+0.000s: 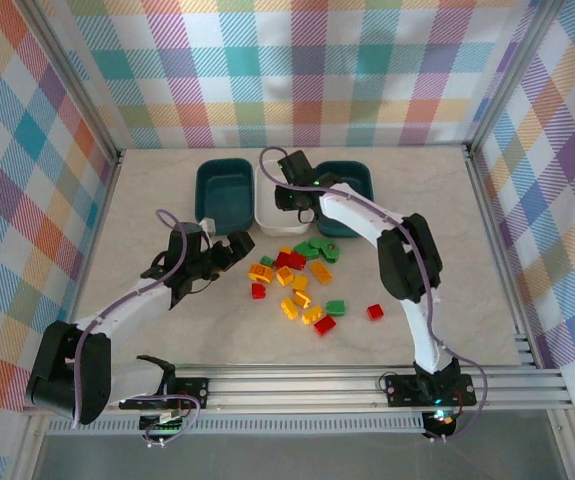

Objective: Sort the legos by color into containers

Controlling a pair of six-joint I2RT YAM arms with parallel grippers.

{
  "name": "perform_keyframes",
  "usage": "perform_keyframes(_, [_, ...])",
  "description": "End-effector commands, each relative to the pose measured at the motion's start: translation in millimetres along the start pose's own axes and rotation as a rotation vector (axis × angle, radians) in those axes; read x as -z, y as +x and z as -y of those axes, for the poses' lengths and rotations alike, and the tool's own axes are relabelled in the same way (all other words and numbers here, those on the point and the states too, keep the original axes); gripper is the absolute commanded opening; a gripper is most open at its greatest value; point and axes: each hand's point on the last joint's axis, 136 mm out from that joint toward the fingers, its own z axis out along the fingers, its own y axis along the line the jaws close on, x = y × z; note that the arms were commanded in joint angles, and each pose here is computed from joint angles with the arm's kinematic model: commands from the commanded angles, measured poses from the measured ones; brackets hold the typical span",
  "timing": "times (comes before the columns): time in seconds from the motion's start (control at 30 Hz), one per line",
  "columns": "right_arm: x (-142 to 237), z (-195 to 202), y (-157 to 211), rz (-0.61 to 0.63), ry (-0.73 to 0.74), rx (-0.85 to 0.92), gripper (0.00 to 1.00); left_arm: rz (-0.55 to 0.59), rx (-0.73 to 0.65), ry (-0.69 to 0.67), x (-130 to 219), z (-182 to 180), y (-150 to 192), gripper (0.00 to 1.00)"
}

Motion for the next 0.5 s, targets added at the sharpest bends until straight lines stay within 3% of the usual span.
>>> perform_keyframes(0.0, [-7.7, -4.4, -1.9, -0.033, -0.003, 0.054, 0.29, -0.016, 0.009, 0.002, 3.0, -2.3, 3.4, 1.0])
perform_keyframes(0.23, [-33.2, -7.8, 2.6, -0.093, 0.0, 0.083, 0.31, -0.021, 0.016, -0.002, 1.5, -5.2, 5.3, 1.0])
perform_keyframes(0.47, [-33.4, -12.6, -3.9, -0.095, -0.011, 0.086, 0.4, -0.017, 0.01, 0.005, 5.7, -1.1, 4.3, 1.0])
